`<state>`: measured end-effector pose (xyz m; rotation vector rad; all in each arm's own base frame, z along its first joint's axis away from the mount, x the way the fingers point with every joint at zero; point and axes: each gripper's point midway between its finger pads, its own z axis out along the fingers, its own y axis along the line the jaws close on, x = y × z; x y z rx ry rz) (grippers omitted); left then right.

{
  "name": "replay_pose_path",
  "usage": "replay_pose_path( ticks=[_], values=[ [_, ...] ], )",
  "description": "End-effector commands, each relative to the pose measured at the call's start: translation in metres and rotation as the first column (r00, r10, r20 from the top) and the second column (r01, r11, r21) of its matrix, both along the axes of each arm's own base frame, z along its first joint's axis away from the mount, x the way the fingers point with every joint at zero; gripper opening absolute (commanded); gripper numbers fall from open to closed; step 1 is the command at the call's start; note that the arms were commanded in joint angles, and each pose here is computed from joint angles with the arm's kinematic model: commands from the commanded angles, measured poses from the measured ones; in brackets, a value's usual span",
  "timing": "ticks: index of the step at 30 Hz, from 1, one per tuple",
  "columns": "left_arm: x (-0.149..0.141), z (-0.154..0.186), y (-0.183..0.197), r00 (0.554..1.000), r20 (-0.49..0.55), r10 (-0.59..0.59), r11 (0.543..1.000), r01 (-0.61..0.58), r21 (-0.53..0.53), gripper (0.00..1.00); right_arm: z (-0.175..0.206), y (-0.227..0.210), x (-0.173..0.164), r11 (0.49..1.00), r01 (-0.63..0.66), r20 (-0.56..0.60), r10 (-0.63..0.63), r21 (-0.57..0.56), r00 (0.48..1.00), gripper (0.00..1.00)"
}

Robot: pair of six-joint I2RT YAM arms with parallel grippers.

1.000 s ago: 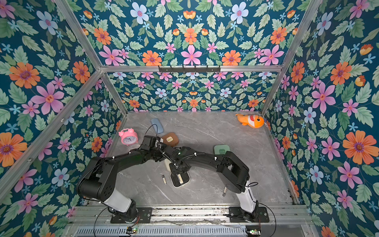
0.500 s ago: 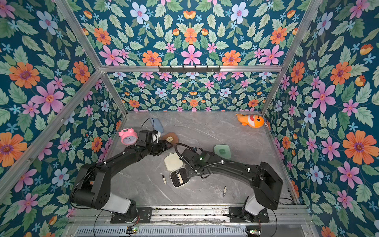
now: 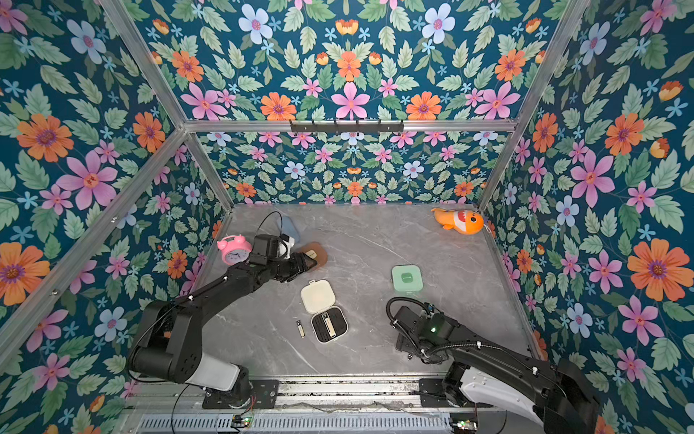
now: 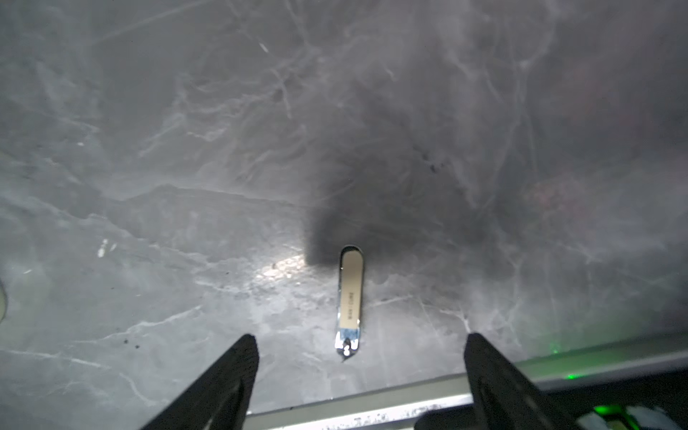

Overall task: Organize nail clipper sets
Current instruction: Adjust the nail clipper at the center of the board.

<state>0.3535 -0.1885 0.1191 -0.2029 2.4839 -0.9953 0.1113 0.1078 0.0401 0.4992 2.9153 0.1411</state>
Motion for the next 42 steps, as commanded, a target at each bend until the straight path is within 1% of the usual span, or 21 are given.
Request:
replay_pose_path(
  ticks=[1, 8, 19, 24, 29, 37, 42],
  values=[
    [0.001, 0.000, -0.002, 1.000, 0.003, -0.015, 1.000, 0.015, -0.002, 0.63, -0.003, 0.010, 0.001, 0.995, 0.063, -0.011, -0.062, 0.072, 0.998, 0.87],
    [0.001, -0.002, -0.002, 1.000, -0.001, -0.015, 1.000, 0.015, -0.002, 0.63, -0.014, 0.024, -0.002, 0.997, 0.032, -0.085, -0.026, 0.065, 0.996, 0.85],
    [0.000, -0.006, -0.001, 1.000, -0.007, -0.007, 1.000, 0.007, -0.003, 0.63, -0.019, 0.059, 0.003, 0.986, -0.013, -0.137, 0.036, 0.164, 0.990, 0.80],
    [-0.001, -0.010, -0.001, 1.000, -0.015, -0.006, 1.000, 0.006, -0.003, 0.63, -0.016, 0.077, 0.012, 0.979, -0.043, -0.131, 0.070, 0.197, 0.989, 0.80],
    [-0.003, -0.012, -0.001, 1.000, -0.021, -0.004, 1.000, 0.004, -0.004, 0.63, -0.013, 0.083, 0.029, 0.986, -0.071, -0.108, 0.088, 0.152, 0.990, 0.80],
    [-0.006, -0.013, 0.000, 1.000, -0.025, -0.004, 1.000, 0.004, -0.007, 0.63, -0.017, 0.072, 0.053, 0.994, -0.079, -0.106, 0.086, 0.069, 0.991, 0.80],
    [-0.007, -0.013, 0.001, 1.000, -0.025, -0.001, 1.000, 0.000, -0.005, 0.63, -0.006, 0.072, 0.070, 0.992, -0.106, -0.077, 0.110, 0.063, 0.991, 0.79]
  ],
)
